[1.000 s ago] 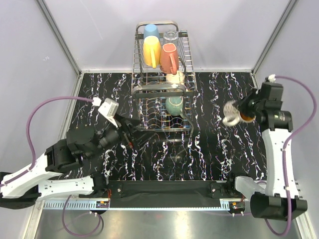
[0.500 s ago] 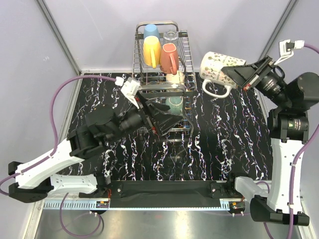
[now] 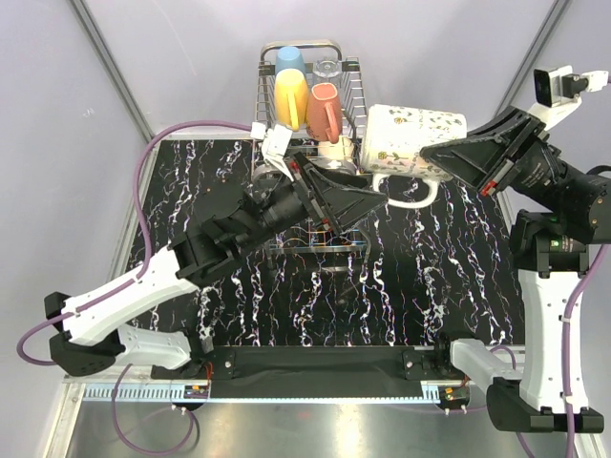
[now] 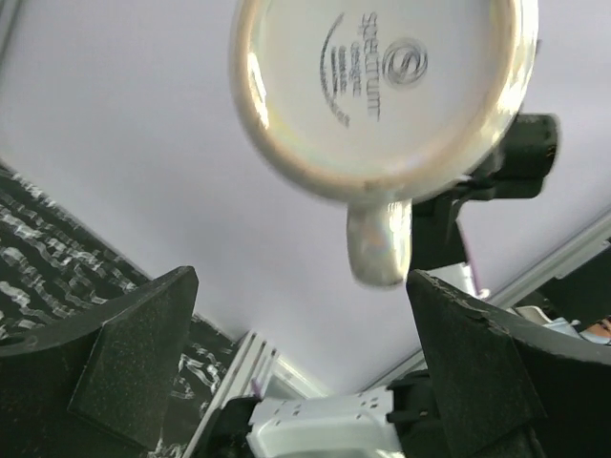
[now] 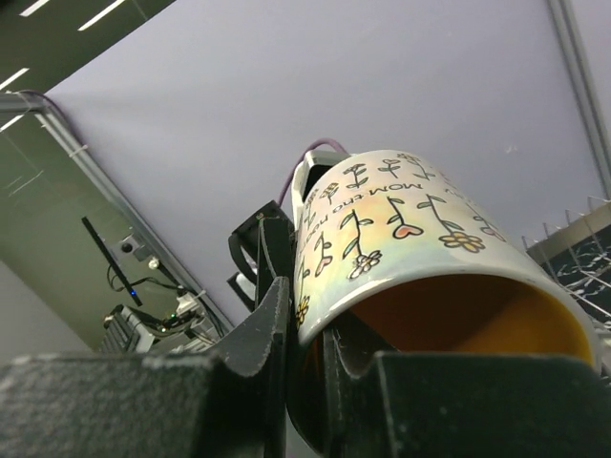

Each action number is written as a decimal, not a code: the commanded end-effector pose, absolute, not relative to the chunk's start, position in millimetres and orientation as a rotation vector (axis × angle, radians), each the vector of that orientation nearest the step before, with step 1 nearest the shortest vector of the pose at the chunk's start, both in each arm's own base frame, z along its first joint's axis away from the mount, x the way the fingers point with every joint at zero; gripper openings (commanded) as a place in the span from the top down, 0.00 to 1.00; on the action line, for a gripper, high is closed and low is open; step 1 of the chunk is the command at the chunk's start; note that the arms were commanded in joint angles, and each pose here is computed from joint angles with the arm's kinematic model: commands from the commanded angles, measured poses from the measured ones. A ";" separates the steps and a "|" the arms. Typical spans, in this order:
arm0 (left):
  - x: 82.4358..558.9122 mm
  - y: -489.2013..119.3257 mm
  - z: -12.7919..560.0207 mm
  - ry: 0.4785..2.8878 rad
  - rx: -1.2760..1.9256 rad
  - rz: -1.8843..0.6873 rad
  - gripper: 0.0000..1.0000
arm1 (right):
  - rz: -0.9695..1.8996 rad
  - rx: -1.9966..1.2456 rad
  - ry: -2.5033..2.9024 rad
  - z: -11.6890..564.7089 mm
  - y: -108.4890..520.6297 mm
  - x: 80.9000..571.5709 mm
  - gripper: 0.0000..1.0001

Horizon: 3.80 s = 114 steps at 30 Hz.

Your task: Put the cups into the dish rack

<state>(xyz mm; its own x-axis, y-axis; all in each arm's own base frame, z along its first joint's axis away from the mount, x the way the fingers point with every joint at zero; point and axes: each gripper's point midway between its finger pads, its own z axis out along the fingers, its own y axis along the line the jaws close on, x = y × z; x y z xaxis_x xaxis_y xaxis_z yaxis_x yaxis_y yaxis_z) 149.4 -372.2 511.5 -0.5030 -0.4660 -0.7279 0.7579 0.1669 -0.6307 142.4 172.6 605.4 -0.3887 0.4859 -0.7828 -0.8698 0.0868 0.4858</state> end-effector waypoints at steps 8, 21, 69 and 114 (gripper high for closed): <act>135.8 -374.8 568.9 1.223 0.267 -1.749 0.05 | 1.588 -0.555 1.104 625.3 180.8 114.3 1.00; 149.7 -395.5 569.9 1.262 0.203 -1.779 0.99 | 1.619 -0.560 1.130 617.3 187.5 122.1 1.00; 398.8 -53.9 294.8 1.794 -0.458 -0.416 1.00 | 0.832 -0.191 1.728 461.0 149.7 224.8 0.00; 424.3 -209.5 183.9 2.058 0.210 -0.494 1.00 | 0.806 -0.132 1.811 419.5 134.3 193.4 0.00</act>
<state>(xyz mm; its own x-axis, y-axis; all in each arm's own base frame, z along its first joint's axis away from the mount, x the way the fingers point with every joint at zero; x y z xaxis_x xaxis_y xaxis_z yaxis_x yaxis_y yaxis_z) 382.4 -209.5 121.2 -0.6956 -0.0009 -0.7184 0.3323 0.8862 -0.3229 193.1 136.1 420.9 -0.4060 0.2901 -0.8666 -0.4612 0.7536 0.4683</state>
